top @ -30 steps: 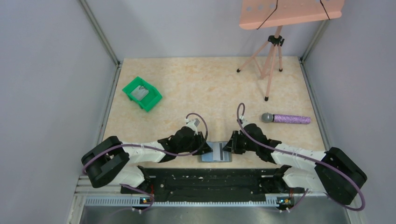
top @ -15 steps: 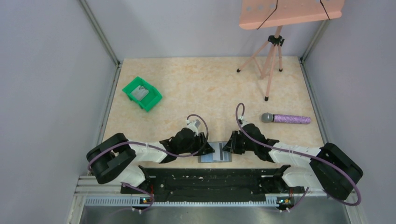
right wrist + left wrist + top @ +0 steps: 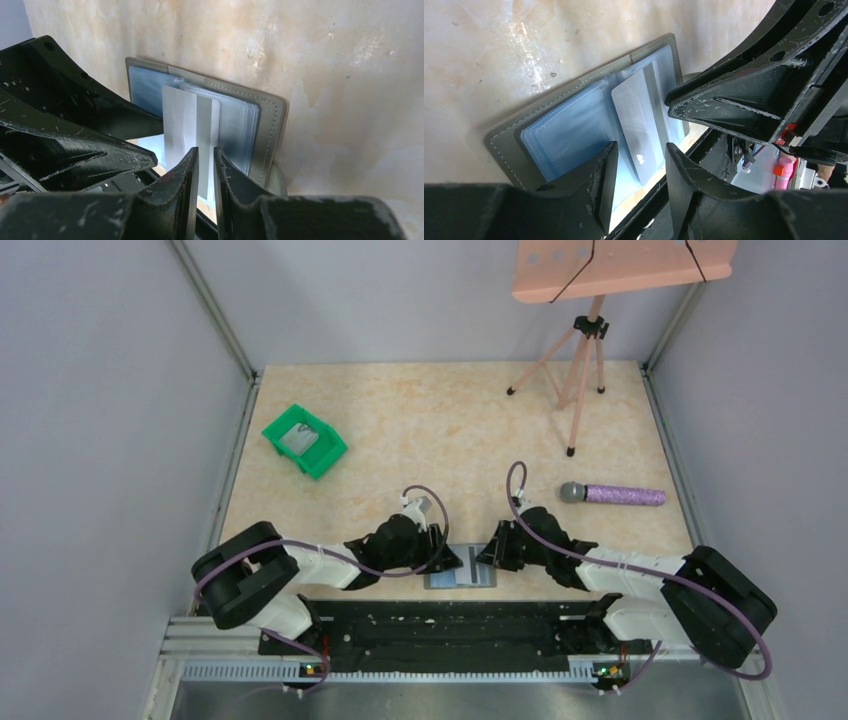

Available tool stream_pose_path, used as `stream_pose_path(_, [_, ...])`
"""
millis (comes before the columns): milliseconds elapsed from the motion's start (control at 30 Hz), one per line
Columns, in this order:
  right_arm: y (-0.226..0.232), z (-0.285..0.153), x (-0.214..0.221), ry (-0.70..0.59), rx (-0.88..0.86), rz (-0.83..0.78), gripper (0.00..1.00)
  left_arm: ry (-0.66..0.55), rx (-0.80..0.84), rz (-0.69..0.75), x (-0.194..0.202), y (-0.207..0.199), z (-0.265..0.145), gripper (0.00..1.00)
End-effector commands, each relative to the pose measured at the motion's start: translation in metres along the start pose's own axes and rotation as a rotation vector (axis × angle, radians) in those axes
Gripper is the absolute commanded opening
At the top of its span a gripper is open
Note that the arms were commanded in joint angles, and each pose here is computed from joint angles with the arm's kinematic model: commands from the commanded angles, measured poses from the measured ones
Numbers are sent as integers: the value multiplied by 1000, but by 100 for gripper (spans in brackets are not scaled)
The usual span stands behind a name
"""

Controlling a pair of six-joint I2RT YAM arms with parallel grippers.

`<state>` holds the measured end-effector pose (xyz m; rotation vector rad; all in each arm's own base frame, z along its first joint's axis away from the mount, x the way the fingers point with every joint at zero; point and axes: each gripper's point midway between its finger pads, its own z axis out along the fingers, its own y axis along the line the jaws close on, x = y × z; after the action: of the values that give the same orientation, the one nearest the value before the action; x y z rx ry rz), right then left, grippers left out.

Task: Take the credit cards out of the card holder
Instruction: Remove the credit card from the card holder.

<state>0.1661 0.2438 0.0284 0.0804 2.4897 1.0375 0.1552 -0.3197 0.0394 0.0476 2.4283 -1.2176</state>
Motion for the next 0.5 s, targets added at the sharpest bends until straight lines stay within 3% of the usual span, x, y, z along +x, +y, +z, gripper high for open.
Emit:
stream_pose_path(0, [-5, 1, 6, 7, 4, 5, 18, 4, 12, 12, 2, 0, 2, 46])
stream_pose_path(467, [1, 2, 10, 8, -19, 17, 20, 12, 34, -12, 6, 0, 5, 44])
